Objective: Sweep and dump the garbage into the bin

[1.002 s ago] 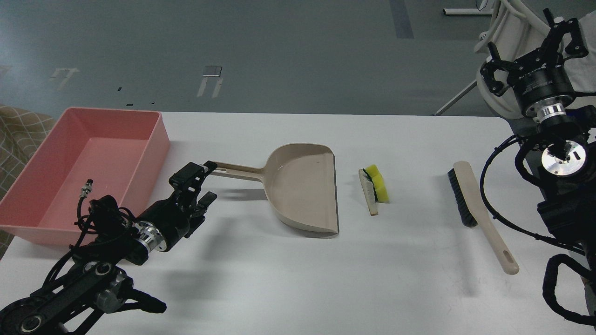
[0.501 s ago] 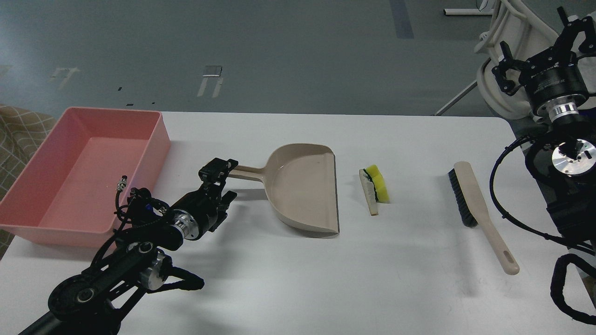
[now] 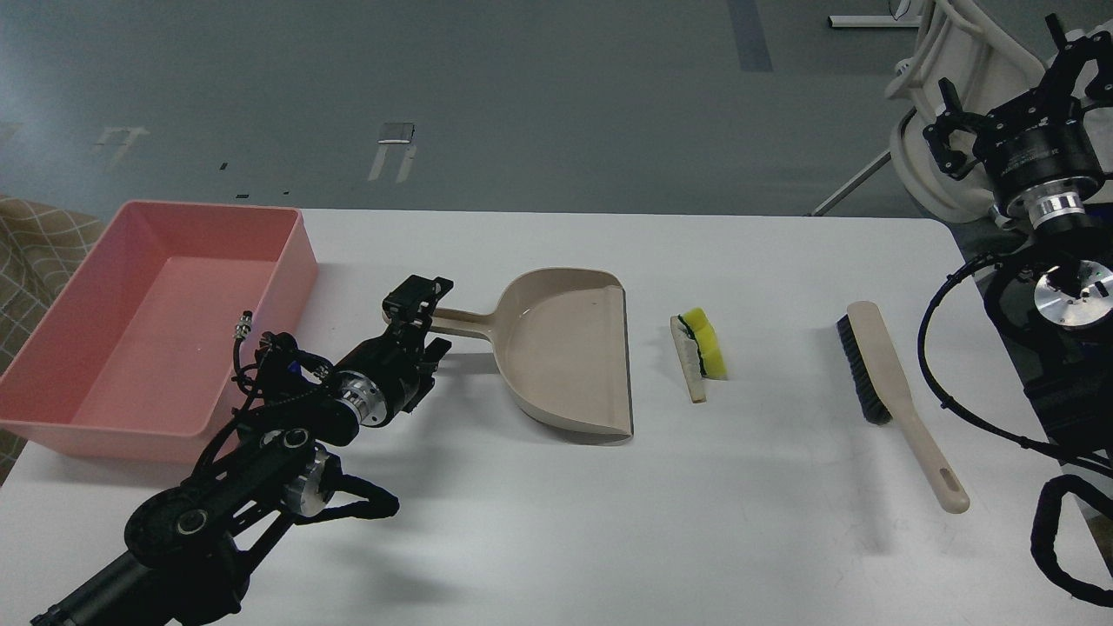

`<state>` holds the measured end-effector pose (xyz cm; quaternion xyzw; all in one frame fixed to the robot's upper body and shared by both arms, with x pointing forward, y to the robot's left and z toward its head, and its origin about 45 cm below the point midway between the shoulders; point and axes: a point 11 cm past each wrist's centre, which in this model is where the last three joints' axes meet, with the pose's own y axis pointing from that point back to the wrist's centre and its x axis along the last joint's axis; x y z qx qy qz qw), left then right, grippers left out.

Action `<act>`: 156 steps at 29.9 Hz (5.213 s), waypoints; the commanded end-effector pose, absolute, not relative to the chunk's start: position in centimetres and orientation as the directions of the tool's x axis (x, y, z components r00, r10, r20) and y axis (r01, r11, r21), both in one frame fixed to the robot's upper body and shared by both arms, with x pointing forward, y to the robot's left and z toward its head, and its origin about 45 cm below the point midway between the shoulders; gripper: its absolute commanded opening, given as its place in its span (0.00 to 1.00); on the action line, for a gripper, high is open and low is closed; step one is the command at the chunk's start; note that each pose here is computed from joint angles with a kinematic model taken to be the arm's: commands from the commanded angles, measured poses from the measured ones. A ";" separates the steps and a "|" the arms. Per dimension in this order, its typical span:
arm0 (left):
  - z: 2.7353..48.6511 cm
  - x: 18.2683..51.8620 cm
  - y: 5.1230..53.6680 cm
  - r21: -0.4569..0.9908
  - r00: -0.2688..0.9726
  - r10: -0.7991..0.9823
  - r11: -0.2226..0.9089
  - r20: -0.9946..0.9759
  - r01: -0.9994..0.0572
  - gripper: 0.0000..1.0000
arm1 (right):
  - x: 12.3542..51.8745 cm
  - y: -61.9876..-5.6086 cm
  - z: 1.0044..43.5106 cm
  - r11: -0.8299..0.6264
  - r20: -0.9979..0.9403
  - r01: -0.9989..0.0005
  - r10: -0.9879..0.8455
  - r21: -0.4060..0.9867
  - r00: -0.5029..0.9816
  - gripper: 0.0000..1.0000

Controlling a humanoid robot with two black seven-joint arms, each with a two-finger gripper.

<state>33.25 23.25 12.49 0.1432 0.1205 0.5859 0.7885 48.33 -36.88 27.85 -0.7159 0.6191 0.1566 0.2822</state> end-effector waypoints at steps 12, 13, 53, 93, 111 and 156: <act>12.1 34.4 23.6 0.363 0.258 0.966 0.244 -0.011 -0.899 0.68 | 48.4 -36.6 27.9 -0.079 -0.575 -0.974 -0.796 -0.212 0.190 1.00; 12.2 34.4 23.5 0.361 0.260 0.965 0.247 -0.013 -0.899 0.68 | 48.4 -36.6 27.9 -0.079 -0.575 -0.974 -0.796 -0.212 0.190 1.00; 11.3 34.8 24.5 0.388 0.255 0.967 0.233 0.006 -0.892 0.32 | 48.4 -37.0 27.7 -0.052 -0.575 -0.980 -0.804 -0.193 0.156 1.00; 15.7 35.8 22.7 0.216 0.368 0.926 0.344 0.084 -0.914 0.12 | 48.4 -37.1 27.8 -0.050 -0.570 -0.980 -0.807 -0.194 0.154 1.00; 17.3 33.6 22.7 0.157 0.483 0.865 0.463 0.133 -0.872 0.13 | 46.1 -40.4 30.0 -0.173 -0.036 -0.982 -0.984 -0.082 0.176 1.00; 13.1 33.3 25.4 0.270 0.427 0.864 0.358 0.266 -0.894 0.12 | 30.4 -39.7 21.9 -0.296 0.657 -0.620 0.038 0.727 0.753 0.86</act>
